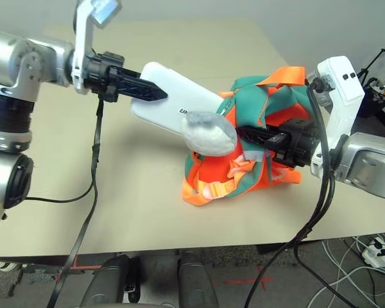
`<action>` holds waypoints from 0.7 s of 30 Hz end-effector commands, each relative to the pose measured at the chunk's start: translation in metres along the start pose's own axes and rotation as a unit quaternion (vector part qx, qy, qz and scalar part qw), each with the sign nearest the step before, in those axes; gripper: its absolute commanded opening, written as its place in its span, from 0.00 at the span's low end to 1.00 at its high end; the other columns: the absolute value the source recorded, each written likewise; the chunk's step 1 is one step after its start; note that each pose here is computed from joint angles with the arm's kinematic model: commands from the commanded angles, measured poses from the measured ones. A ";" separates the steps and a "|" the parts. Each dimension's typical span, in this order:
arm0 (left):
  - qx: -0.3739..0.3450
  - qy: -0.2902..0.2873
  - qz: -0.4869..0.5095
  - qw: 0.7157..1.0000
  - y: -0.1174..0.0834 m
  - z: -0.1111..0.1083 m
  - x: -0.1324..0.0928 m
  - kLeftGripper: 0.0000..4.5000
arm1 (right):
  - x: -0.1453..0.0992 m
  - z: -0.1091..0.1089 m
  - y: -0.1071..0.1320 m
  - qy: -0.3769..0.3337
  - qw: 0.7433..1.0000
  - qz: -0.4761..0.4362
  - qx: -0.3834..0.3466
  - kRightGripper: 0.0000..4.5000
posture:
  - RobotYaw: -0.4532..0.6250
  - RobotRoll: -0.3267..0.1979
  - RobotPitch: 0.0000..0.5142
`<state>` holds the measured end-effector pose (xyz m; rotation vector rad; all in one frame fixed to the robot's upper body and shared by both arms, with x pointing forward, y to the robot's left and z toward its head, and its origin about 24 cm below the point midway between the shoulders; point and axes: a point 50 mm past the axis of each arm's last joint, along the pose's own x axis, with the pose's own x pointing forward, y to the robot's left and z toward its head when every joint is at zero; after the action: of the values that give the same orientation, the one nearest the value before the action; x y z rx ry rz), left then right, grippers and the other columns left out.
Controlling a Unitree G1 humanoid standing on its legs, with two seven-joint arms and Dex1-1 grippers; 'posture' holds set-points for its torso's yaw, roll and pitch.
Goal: Put the pencil case into the backpack and zip it.
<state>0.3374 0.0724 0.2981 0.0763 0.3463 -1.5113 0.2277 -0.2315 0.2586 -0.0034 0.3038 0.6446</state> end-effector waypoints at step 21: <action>0.042 -0.004 -0.040 0.998 -0.008 0.014 -0.023 0.31 | 0.005 -0.006 0.006 0.007 1.000 0.023 0.001 0.05 | 0.32 0.62 0.23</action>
<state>0.3424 0.0958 0.3014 0.0855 0.3533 -1.4995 0.2291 -0.2263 0.2552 0.0084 0.2928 0.6737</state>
